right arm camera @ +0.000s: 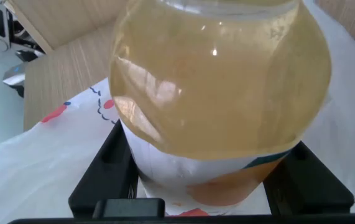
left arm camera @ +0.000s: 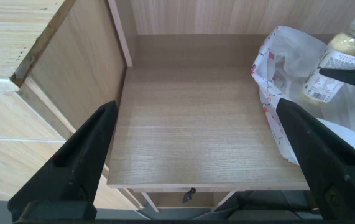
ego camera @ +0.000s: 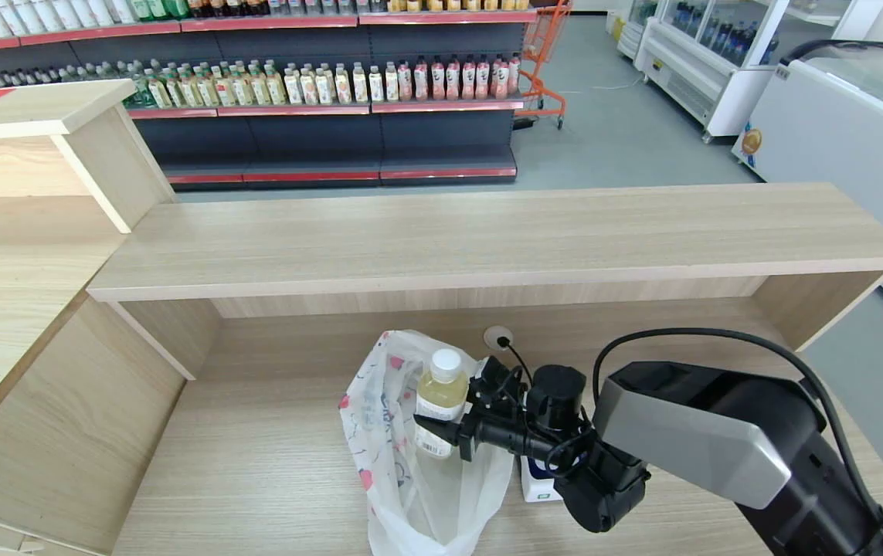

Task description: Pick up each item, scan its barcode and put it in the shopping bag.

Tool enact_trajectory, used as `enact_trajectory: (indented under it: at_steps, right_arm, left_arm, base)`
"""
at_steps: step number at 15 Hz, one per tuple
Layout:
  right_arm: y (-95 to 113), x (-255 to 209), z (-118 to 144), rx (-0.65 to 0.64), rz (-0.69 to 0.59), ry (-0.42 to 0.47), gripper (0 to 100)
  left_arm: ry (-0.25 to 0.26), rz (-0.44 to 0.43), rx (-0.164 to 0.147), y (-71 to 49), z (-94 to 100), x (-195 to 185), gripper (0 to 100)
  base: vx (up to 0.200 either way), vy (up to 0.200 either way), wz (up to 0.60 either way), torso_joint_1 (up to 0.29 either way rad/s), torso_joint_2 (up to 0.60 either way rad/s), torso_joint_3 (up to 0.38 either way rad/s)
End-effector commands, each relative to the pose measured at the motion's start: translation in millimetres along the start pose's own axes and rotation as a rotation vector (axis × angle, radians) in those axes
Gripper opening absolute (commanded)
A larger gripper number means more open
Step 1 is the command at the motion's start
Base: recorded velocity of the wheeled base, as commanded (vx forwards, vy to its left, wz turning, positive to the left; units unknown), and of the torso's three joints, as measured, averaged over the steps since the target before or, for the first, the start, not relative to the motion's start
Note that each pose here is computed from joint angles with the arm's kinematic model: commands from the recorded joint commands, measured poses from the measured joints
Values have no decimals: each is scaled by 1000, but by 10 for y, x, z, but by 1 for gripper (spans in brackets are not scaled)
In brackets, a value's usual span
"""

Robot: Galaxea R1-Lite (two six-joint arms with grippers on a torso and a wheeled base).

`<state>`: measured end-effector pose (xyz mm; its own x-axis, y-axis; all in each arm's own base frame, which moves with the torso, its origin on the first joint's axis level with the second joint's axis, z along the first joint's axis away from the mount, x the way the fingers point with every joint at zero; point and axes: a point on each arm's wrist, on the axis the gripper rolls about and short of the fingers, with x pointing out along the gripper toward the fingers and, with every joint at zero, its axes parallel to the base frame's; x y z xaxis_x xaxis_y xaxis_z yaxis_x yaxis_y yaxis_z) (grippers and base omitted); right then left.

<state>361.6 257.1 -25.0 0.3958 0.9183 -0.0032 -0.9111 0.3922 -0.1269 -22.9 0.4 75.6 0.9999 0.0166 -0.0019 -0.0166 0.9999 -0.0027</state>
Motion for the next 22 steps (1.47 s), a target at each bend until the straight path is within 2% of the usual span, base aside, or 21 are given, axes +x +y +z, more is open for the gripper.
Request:
enact_trajectory:
  at_steps: [1, 8, 9, 12, 15, 18, 20, 22]
  right_arm:
    - [-34, 56, -147, -13, -2, 4, 0]
    - [-13, 184, -233, -55, 15, -15, 0]
    - [10, 201, -226, -57, 21, -18, 100]
    - [2, 202, -168, -61, 20, -27, 100]
    - [-56, 155, 115, -43, 4, -64, 100]
    - [-176, -79, 493, -11, -38, -92, 100]
    - [-296, -471, 1059, -25, -105, -130, 100]
    - [-290, -946, 1316, 18, -196, -85, 100]
  left_arm:
    - [0, 0, 0, 0, 0, 0, 100]
    - [0, 0, 0, 0, 0, 0, 100]
    - [0, 0, 0, 0, 0, 0, 100]
    - [0, 0, 0, 0, 0, 0, 100]
    - [0, 0, 0, 0, 0, 0, 100]
    - [0, 0, 0, 0, 0, 0, 100]
    - [0, 0, 0, 0, 0, 0, 100]
    - [0, 0, 0, 0, 0, 0, 100]
  base:
    - [0, 0, 0, 0, 0, 0]
    - [0, 0, 0, 0, 0, 0]
    - [0, 0, 0, 0, 0, 0]
    - [0, 0, 0, 0, 0, 0]
    - [0, 0, 0, 0, 0, 0]
    - [0, 0, 0, 0, 0, 0]
    - [0, 0, 0, 0, 0, 0]
    - [0, 0, 0, 0, 0, 0]
